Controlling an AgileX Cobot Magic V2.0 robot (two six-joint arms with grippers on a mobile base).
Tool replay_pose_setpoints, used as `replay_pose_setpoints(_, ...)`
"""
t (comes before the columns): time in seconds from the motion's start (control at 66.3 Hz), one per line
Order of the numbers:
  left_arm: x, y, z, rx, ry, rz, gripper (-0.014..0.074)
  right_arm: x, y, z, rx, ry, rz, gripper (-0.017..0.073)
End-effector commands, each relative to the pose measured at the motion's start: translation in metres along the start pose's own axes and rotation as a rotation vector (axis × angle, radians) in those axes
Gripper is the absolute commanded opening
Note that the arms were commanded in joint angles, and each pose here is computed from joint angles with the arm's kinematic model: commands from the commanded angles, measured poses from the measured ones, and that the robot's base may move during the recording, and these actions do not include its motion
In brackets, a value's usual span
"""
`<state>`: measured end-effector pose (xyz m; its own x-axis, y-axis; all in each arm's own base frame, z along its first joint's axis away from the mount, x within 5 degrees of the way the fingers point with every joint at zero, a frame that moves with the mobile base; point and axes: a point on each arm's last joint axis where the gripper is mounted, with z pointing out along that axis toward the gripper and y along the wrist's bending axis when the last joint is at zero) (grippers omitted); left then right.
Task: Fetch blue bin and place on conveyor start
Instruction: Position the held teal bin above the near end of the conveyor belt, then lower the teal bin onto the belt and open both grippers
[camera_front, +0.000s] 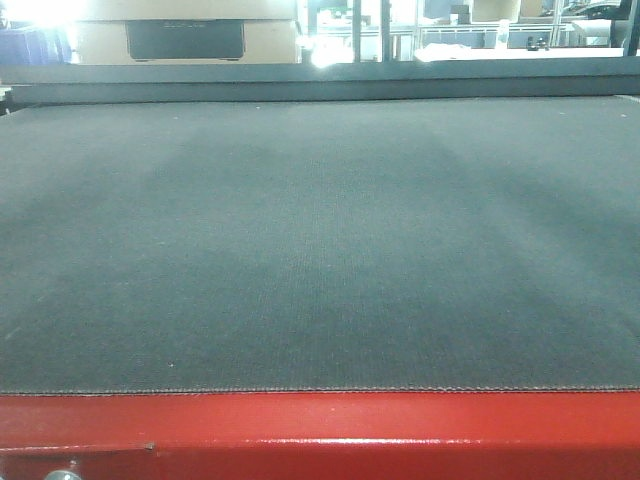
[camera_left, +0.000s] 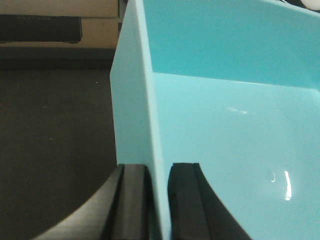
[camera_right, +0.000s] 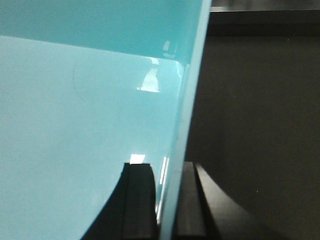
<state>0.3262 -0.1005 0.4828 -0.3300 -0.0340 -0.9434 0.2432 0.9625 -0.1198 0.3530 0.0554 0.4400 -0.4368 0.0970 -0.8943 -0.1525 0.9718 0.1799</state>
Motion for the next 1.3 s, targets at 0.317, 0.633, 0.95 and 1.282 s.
replay_pose_setpoints(0.317,-0.0132,-0.0035,-0.0126,0.037,-0.090,-0.042,-0.0111,-0.0065,-0.0038,-0.0018,0.024,-0.050,-0.050,-0.0151)
replay_pose_setpoints(0.633,-0.0132,-0.0035,-0.0126,0.037,-0.090,-0.042,-0.0111,-0.0065,-0.0038,-0.0018,0.024,-0.050,-0.050,-0.0151)
replay_pose_setpoints(0.95,-0.0132,-0.0035,-0.0126,0.037,-0.090,-0.042,-0.0111,-0.0065,-0.0038,-0.0018,0.024,-0.050,-0.050,-0.0151)
replay_pose_setpoints(1.282,-0.0132,-0.0035,-0.0126,0.037,-0.090,-0.042,-0.0111,-0.0058,-0.0037,-0.0022,0.024,-0.043,-0.050,-0.0151)
